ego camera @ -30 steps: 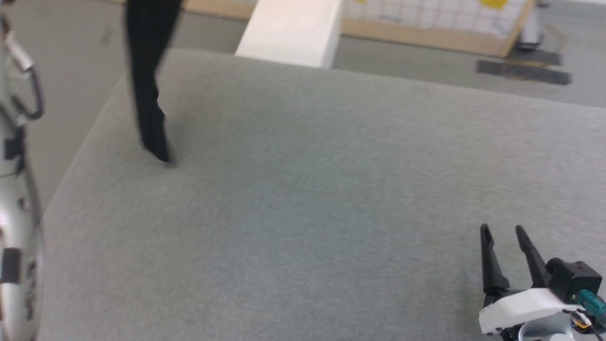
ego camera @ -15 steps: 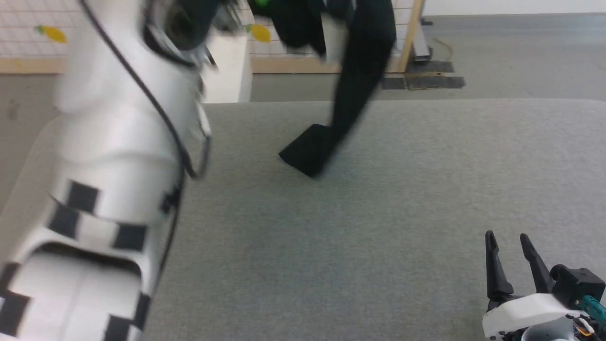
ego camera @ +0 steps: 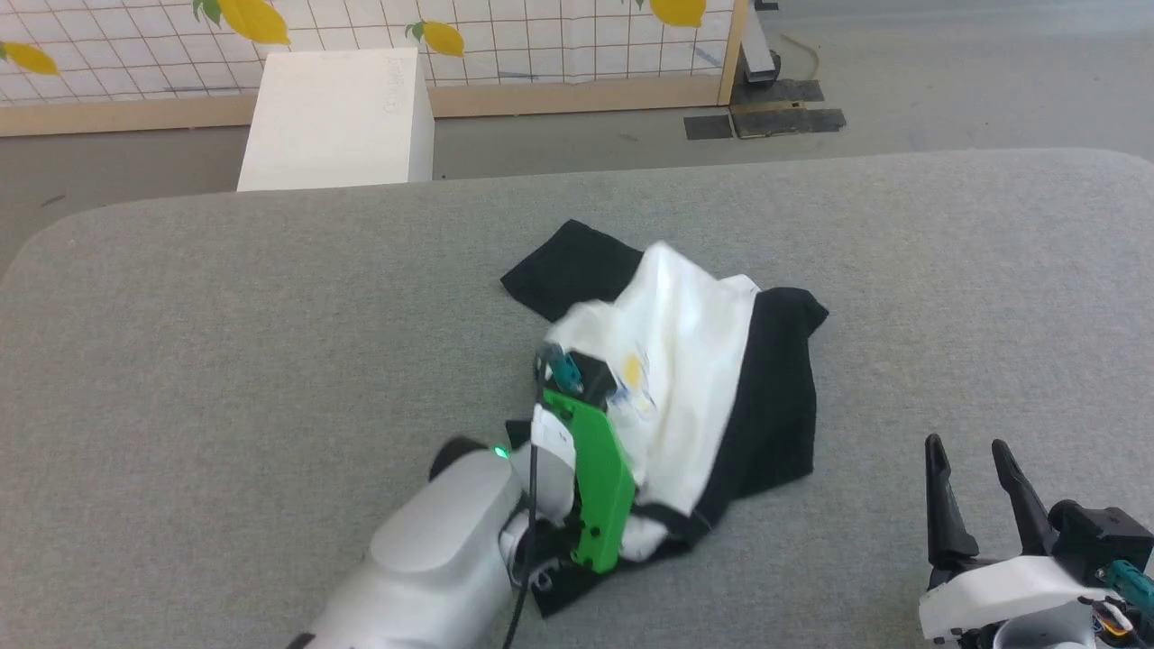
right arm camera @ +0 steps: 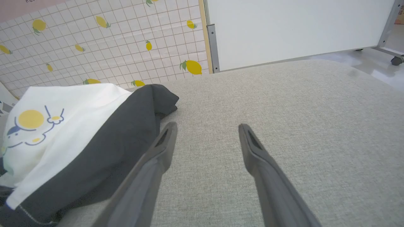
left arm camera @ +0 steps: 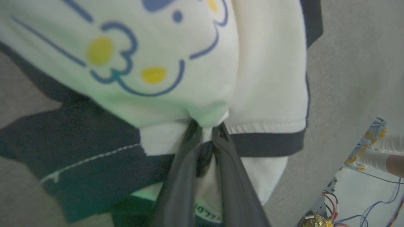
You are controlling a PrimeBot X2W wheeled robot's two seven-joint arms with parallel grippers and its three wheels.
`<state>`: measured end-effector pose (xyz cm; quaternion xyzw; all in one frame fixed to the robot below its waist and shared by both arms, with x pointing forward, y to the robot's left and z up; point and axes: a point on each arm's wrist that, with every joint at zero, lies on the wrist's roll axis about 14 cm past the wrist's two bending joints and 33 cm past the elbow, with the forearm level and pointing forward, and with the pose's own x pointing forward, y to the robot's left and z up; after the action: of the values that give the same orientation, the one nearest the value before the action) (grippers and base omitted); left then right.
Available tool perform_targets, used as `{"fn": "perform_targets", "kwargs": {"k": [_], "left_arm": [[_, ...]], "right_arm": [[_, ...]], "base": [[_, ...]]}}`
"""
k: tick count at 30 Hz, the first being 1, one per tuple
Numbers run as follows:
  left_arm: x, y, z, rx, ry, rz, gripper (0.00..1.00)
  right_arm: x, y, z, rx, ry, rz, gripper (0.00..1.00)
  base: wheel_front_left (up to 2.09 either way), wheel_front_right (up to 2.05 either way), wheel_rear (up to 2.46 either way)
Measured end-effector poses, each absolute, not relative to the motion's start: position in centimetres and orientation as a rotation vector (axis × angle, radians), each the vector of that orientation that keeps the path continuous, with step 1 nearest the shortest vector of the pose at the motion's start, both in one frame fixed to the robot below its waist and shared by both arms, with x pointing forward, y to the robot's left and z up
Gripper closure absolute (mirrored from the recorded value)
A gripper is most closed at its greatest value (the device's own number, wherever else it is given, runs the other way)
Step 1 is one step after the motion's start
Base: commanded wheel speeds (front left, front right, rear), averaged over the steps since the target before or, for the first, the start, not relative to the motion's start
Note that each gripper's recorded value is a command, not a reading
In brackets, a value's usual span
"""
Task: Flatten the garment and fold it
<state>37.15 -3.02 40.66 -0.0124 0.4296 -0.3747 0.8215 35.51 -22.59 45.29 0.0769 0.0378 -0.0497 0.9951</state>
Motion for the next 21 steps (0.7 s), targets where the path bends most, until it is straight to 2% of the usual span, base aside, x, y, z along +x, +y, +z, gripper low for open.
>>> {"fn": "perform_targets", "kwargs": {"k": [3, 5, 9, 14, 17, 21], "left_arm": [[36.0, -3.3, 40.2, -0.082, 0.964, -0.800, 1.00], [36.5, -3.3, 41.3, -0.168, 0.953, -0.782, 0.00], [38.7, -2.9, 44.9, -0.339, 0.844, -0.731, 0.00], [44.4, 1.4, 53.5, -0.545, 0.501, -0.573, 0.00], [46.9, 7.1, 59.0, -0.566, 0.224, -0.432, 0.00], [47.1, 14.5, 63.5, -0.464, -0.058, -0.246, 0.00]], "right_arm": [[35.7, -22.3, 45.3, 0.155, 0.075, -0.090, 0.00], [35.8, -22.1, 45.4, 0.156, 0.072, -0.083, 0.00], [35.5, -21.7, 45.5, 0.160, 0.069, -0.072, 0.00], [34.9, -21.3, 45.8, 0.164, 0.061, -0.058, 0.00], [34.9, -20.9, 46.5, 0.168, 0.039, -0.046, 0.00], [34.8, -20.5, 47.3, 0.170, 0.015, -0.031, 0.00]], "base": [[0.00, 0.00, 0.00], [0.00, 0.00, 0.00], [0.00, 0.00, 0.00], [0.00, 0.00, 0.00], [0.00, 0.00, 0.00], [0.00, 0.00, 0.00]]}}
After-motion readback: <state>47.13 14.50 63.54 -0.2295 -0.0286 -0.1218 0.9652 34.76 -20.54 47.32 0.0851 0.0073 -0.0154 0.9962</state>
